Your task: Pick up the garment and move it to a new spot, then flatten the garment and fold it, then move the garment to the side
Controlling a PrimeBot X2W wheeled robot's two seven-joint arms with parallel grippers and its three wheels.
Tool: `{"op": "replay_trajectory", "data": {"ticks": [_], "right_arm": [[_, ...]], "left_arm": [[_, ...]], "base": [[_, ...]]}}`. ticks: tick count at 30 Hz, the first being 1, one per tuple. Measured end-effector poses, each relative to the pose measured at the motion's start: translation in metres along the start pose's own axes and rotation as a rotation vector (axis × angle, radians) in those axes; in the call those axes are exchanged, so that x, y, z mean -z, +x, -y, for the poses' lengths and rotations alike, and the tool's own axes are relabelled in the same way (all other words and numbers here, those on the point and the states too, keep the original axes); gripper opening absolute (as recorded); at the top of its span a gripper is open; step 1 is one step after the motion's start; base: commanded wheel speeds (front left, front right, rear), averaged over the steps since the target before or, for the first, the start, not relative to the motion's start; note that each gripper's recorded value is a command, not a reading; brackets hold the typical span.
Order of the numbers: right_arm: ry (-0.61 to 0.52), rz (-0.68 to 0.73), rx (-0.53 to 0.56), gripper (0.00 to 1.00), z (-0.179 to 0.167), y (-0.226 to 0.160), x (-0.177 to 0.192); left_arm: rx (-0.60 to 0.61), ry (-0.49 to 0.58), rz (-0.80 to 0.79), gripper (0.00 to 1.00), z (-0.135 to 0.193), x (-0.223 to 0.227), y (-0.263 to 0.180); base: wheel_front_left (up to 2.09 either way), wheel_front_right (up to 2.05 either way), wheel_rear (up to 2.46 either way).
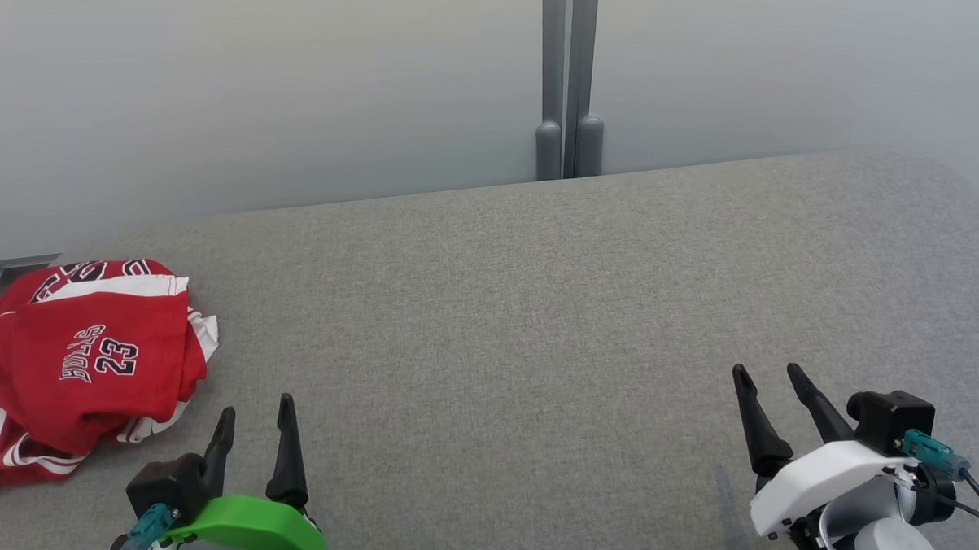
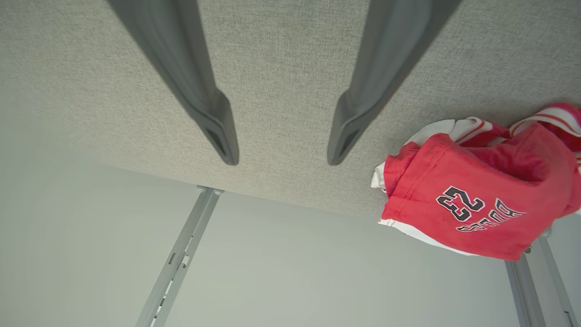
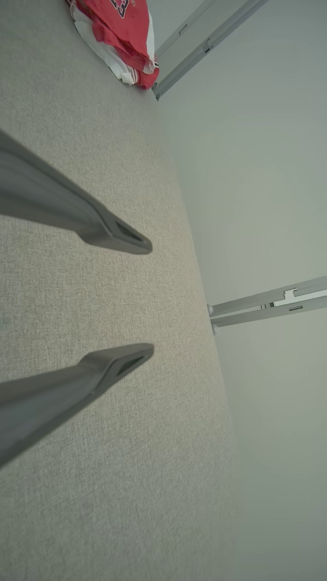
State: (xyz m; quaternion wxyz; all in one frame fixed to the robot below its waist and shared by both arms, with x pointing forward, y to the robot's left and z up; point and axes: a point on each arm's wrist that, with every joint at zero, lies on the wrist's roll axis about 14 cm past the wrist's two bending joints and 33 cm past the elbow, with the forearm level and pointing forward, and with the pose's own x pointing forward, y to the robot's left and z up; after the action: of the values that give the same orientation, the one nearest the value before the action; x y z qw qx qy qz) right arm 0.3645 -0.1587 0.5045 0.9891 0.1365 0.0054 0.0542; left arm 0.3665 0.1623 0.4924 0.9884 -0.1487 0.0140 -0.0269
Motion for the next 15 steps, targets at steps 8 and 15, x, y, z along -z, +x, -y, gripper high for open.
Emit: {"op": "replay_trajectory", "data": {"ticks": [8,15], "right_arm": [[-0.069,0.002,-0.009,1.00,-0.0013,-0.0011,-0.0001],[-0.108,0.004,-0.015,1.00,-0.0025,-0.0022,0.0001]], "left_arm": [[0.025,0.063,0.007,1.00,0.0047,0.0016,-0.0018],[0.045,0.106,0.022,1.00,0.0096,0.0005,-0.0025]], "base": [[0.00,0.00,0.00],[0.00,0.00,0.00]]}}
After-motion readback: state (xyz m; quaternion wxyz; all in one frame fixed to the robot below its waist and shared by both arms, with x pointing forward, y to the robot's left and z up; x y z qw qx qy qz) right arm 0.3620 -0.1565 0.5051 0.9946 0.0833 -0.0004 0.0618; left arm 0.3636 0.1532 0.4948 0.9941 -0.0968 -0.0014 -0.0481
